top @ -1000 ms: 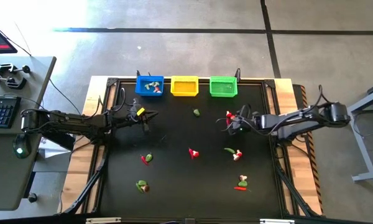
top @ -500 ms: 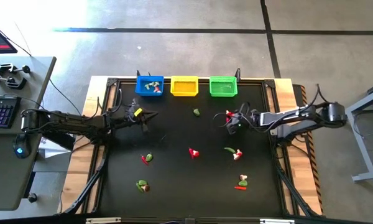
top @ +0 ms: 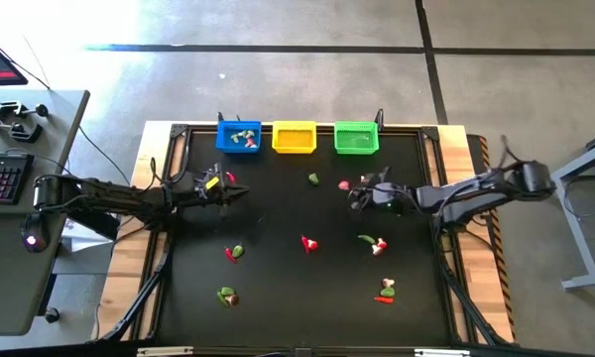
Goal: Sort produce into baskets
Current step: Put the red mushroom into the blue bin
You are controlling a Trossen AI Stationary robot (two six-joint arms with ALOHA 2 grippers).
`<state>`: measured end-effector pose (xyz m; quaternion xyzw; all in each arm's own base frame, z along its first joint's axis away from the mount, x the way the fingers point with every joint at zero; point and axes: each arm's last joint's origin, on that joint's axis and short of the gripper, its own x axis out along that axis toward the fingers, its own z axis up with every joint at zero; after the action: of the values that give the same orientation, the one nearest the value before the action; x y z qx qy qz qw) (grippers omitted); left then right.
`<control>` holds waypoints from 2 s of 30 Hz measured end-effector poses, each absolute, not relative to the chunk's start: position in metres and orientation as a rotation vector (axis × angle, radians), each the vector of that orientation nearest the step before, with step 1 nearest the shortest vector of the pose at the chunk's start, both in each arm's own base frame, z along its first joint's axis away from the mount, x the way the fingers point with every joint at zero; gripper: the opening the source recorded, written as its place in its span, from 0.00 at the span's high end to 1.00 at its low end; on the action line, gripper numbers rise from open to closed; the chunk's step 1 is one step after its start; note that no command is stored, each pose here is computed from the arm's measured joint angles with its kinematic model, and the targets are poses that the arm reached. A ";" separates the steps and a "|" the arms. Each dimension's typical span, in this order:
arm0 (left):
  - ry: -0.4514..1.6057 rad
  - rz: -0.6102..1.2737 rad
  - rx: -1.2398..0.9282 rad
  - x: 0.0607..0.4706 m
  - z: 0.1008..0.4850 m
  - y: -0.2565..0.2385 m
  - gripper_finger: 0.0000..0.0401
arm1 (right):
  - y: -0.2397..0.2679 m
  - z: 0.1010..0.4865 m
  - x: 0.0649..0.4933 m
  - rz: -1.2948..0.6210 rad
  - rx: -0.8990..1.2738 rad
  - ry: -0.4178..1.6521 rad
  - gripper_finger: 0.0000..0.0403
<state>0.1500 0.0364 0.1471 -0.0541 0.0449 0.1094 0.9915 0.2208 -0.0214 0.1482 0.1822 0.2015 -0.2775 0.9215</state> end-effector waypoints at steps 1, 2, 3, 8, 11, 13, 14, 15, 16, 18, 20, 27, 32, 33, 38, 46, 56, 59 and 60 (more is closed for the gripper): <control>0.092 0.220 -0.109 0.150 0.147 0.036 1.00 | -0.021 0.148 0.226 -0.553 0.367 0.386 1.00; 0.091 0.220 -0.109 0.150 0.147 0.036 1.00 | -0.021 0.147 0.231 -0.543 0.358 0.370 1.00; 0.089 0.221 -0.105 0.150 0.147 0.036 1.00 | -0.022 0.147 0.239 -0.535 0.344 0.356 1.00; 0.076 0.222 -0.096 0.150 0.149 0.036 1.00 | -0.025 0.146 0.284 -0.500 0.262 0.349 1.00; 0.078 0.223 -0.088 0.150 0.149 0.037 1.00 | -0.033 0.149 0.319 -0.490 0.218 0.324 1.00; 0.076 0.236 -0.085 0.150 0.149 0.037 1.00 | -0.042 0.150 0.342 -0.500 0.202 0.310 1.00; 0.077 0.248 -0.085 0.149 0.149 0.037 1.00 | -0.047 0.150 0.354 -0.505 0.195 0.304 1.00; 0.076 0.261 -0.084 0.149 0.149 0.038 1.00 | -0.051 0.150 0.365 -0.511 0.189 0.297 1.00; 0.076 0.273 -0.084 0.149 0.149 0.038 1.00 | -0.056 0.152 0.375 -0.518 0.182 0.292 1.00; 0.077 0.288 -0.083 0.149 0.149 0.038 1.00 | -0.068 0.154 0.394 -0.535 0.175 0.286 1.00; 0.080 0.291 -0.083 0.149 0.149 0.038 1.00 | -0.080 0.158 0.411 -0.524 0.183 0.288 1.00; 0.079 0.319 -0.082 0.149 0.149 0.039 1.00 | -0.124 0.177 0.458 -0.542 0.168 0.293 1.00; 0.080 0.335 -0.074 0.149 0.149 0.040 1.00 | -0.159 0.178 0.485 -0.535 0.189 0.333 1.00; 0.080 0.335 -0.073 0.149 0.149 0.040 1.00 | -0.166 0.177 0.490 -0.539 0.192 0.344 1.00; 0.081 0.336 -0.073 0.149 0.149 0.040 1.00 | -0.190 0.171 0.512 -0.557 0.208 0.379 1.00; 0.081 0.335 -0.073 0.149 0.149 0.039 1.00 | -0.205 0.158 0.530 -0.575 0.236 0.453 1.00; 0.082 0.320 -0.074 0.149 0.149 0.039 1.00 | -0.209 0.153 0.527 -0.585 0.249 0.483 0.92; 0.085 0.298 -0.066 0.149 0.149 0.038 1.00 | -0.209 0.153 0.527 -0.584 0.246 0.487 0.84; 0.086 0.297 -0.066 0.149 0.148 0.038 1.00 | -0.209 0.153 0.527 -0.583 0.247 0.488 0.82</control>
<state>0.1491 0.0383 0.1485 -0.0328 0.0427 0.1480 0.9875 0.5270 -0.2092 0.1527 0.1200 0.2373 -0.2838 0.9213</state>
